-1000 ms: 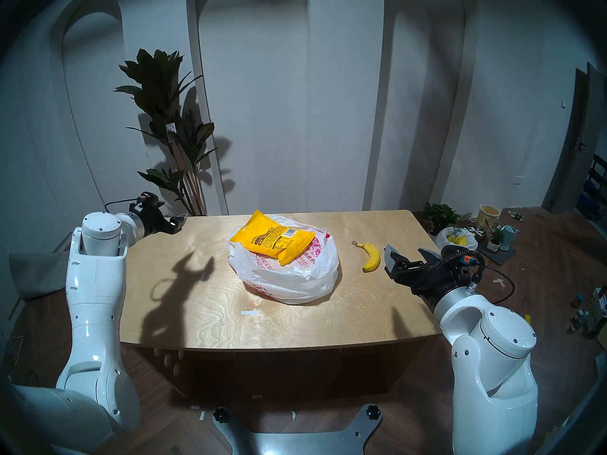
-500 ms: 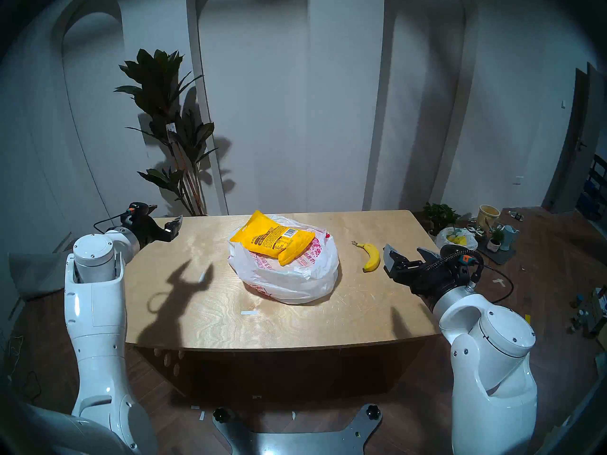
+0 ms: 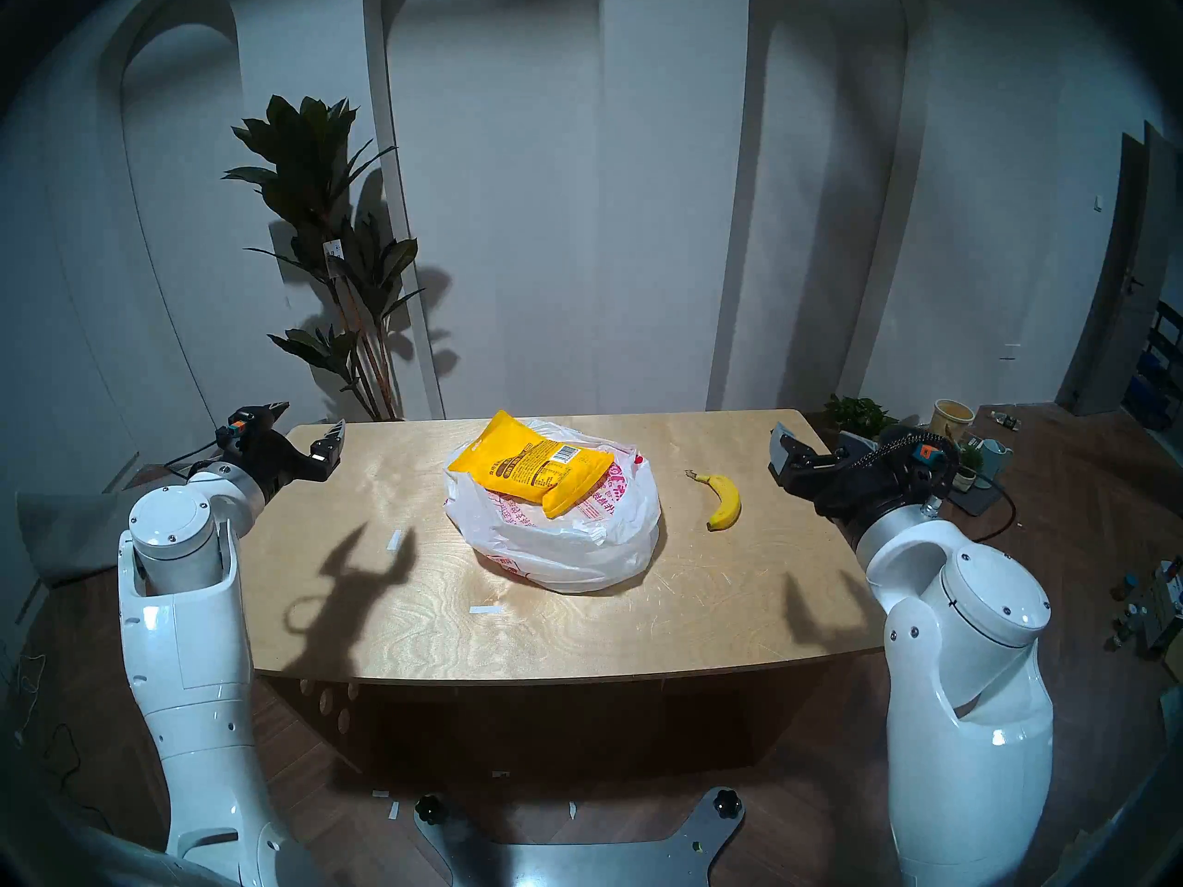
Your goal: Bag the groceries: heavy items first, fragile items on top
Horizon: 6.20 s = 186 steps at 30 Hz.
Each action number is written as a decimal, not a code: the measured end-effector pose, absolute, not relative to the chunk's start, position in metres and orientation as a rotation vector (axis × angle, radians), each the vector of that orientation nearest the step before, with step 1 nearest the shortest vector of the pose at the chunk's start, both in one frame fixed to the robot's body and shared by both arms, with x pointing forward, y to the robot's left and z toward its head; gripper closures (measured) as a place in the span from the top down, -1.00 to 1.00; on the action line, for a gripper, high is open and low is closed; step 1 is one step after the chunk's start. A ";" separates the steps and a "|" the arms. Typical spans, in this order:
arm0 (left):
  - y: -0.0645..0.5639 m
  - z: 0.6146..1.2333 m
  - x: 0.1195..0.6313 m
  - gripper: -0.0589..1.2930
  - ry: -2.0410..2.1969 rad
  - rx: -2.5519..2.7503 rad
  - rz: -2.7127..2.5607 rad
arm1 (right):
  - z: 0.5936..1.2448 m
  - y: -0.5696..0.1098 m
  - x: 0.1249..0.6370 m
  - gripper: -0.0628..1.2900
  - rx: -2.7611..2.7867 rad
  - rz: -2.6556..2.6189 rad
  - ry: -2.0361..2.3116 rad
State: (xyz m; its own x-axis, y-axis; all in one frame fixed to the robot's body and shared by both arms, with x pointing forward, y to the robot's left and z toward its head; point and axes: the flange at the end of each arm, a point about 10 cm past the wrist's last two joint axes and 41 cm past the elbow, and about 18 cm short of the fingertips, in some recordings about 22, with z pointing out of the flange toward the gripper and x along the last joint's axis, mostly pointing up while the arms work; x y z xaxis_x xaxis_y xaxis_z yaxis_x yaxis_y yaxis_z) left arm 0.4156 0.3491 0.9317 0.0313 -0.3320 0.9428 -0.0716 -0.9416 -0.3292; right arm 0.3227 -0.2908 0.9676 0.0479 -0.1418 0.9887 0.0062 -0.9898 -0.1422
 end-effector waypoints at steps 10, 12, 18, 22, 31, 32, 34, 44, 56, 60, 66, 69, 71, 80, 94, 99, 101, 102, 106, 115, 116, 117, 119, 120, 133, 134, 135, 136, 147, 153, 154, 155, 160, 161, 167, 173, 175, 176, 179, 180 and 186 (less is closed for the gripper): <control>0.339 0.927 0.412 0.88 0.418 -2.117 -2.021 | 0.933 -0.301 0.364 0.90 -2.356 -2.033 0.058; 0.337 0.928 0.412 0.88 0.422 -2.115 -2.024 | 0.924 -0.301 0.371 0.90 -2.390 -2.009 0.039; 0.331 0.929 0.414 0.88 0.437 -2.111 -2.026 | 0.890 -0.298 0.393 0.90 -2.503 -1.915 -0.011; 0.328 0.930 0.415 0.87 0.449 -2.104 -2.022 | 0.868 -0.297 0.405 0.90 -2.574 -1.855 -0.033; 0.323 0.932 0.417 0.87 0.476 -2.090 -2.003 | 0.828 -0.301 0.427 0.90 -2.709 -1.755 -0.046; 0.323 0.932 0.417 0.87 0.478 -2.089 -2.001 | 0.826 -0.302 0.429 0.90 -2.716 -1.753 -0.044; 0.322 0.932 0.417 0.88 0.483 -2.088 -1.996 | 0.823 -0.305 0.435 0.90 -2.735 -1.749 -0.039; 0.318 0.932 0.418 0.88 0.499 -2.077 -1.977 | 0.815 -0.322 0.459 0.90 -2.798 -1.741 0.034; 0.310 0.933 0.421 0.88 0.529 -2.063 -1.957 | 0.788 -0.315 0.483 0.90 -2.887 -1.663 0.044; 0.309 0.933 0.422 0.87 0.534 -2.058 -1.950 | 0.784 -0.311 0.492 0.90 -2.903 -1.653 0.039; 0.309 0.933 0.422 0.87 0.534 -2.052 -1.937 | 0.782 -0.306 0.504 0.90 -2.927 -1.652 0.030; 0.309 0.933 0.423 0.87 0.532 -2.050 -1.930 | 0.781 -0.303 0.512 0.90 -2.944 -1.652 0.023; 0.310 0.933 0.424 0.87 0.531 -2.049 -1.927 | 0.781 -0.302 0.516 0.90 -2.952 -1.654 0.017; 0.311 0.935 0.427 0.87 0.515 -2.051 -1.915 | 0.765 -0.290 0.533 0.90 -3.017 -1.600 -0.032; 0.321 0.937 0.428 0.88 0.474 -2.060 -1.919 | 0.762 -0.287 0.561 0.26 -3.022 -1.632 -0.054; 0.324 0.939 0.427 0.88 0.467 -2.056 -1.925 | 0.759 -0.289 0.568 -0.95 -2.994 -1.665 -0.042; 0.325 0.939 0.426 0.87 0.469 -2.055 -1.929 | 0.758 -0.289 0.570 -0.95 -2.980 -1.673 -0.038; 0.325 0.939 0.426 0.87 0.469 -2.055 -1.929 | 0.758 -0.289 0.570 -0.95 -2.978 -1.673 -0.038; 0.324 0.940 0.426 0.87 0.478 -2.055 -1.940 | 0.761 -0.289 0.572 -0.95 -2.958 -1.689 -0.018; 0.321 0.942 0.425 0.88 0.497 -2.059 -1.958 | 0.808 -0.273 0.593 0.44 -2.776 -1.903 0.051; 0.321 0.942 0.426 0.87 0.500 -2.060 -1.960 | 0.819 -0.268 0.597 0.90 -2.735 -1.940 0.053; 0.321 0.942 0.426 0.87 0.500 -2.060 -1.960 | 0.819 -0.268 0.597 0.90 -2.735 -1.940 0.053; 0.320 0.943 0.426 0.87 0.506 -2.061 -1.965 | 0.840 -0.255 0.605 0.90 -2.652 -1.999 0.048; 0.320 0.943 0.426 0.87 0.507 -2.061 -1.966 | 0.843 -0.253 0.606 0.90 -2.638 -2.008 0.046; 0.326 0.951 0.419 0.87 0.496 -2.032 -1.975 | 0.814 -0.187 0.579 0.90 -2.633 -1.838 -0.061; 0.327 0.951 0.419 0.87 0.494 -2.032 -1.975 | 0.811 -0.186 0.578 0.90 -2.640 -1.830 -0.061; 0.329 0.951 0.417 0.87 0.489 -2.031 -1.972 | 0.802 -0.186 0.572 0.90 -2.664 -1.802 -0.059; 0.330 0.951 0.416 0.87 0.486 -2.030 -1.970 | 0.796 -0.186 0.568 0.90 -2.683 -1.783 -0.055; 0.333 0.947 0.410 0.87 0.481 -2.040 -1.962 | 0.766 -0.213 0.532 0.90 -2.790 -1.792 0.008; 0.328 0.946 0.412 0.88 0.498 -2.044 -1.971 | 0.778 -0.220 0.530 0.90 -2.758 -1.872 0.000; 0.327 0.946 0.413 0.88 0.500 -2.045 -1.972 | 0.782 -0.220 0.530 0.90 -2.750 -1.887 -0.001; 0.327 0.946 0.413 0.87 0.501 -2.045 -1.972 | 0.785 -0.221 0.530 0.90 -2.745 -1.895 -0.002; 0.326 0.946 0.414 0.87 0.509 -2.047 -1.972 | 0.798 -0.224 0.533 0.90 -2.743 -1.906 -0.014; 0.326 0.946 0.414 0.88 0.512 -2.048 -1.971 | 0.798 -0.225 0.534 0.90 -2.752 -1.892 -0.016; 0.324 0.946 0.418 0.87 0.527 -2.048 -1.972 | 0.789 -0.225 0.543 0.90 -2.801 -1.822 -0.013; 0.323 0.947 0.420 0.88 0.541 -2.045 -1.968 | 0.788 -0.220 0.554 0.90 -2.827 -1.771 0.038; 0.323 0.948 0.421 0.88 0.545 -2.042 -1.966 | 0.789 -0.218 0.558 0.90 -2.832 -1.763 0.057; 0.323 0.948 0.421 0.87 0.546 -2.041 -1.965 | 0.790 -0.218 0.560 0.90 -2.833 -1.760 0.062; 0.323 0.949 0.421 0.87 0.549 -2.039 -1.960 | 0.791 -0.216 0.564 0.90 -2.840 -1.751 0.080; 0.323 0.949 0.422 0.87 0.550 -2.039 -1.957 | 0.791 -0.215 0.567 0.90 -2.846 -1.743 0.089; 0.325 0.949 0.423 0.87 0.549 -2.037 -1.942 | 0.783 -0.214 0.573 0.90 -2.885 -1.690 0.127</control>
State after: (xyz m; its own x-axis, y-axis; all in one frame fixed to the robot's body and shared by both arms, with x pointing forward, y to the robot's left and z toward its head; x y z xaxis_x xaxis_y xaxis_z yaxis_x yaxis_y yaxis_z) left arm 0.4230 0.3252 0.9487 0.0276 -0.4508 0.8922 -0.0836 -0.8905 -0.4473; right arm 0.5733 -0.2136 0.7828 0.4924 0.0377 0.8696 -0.1670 -0.9764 0.1369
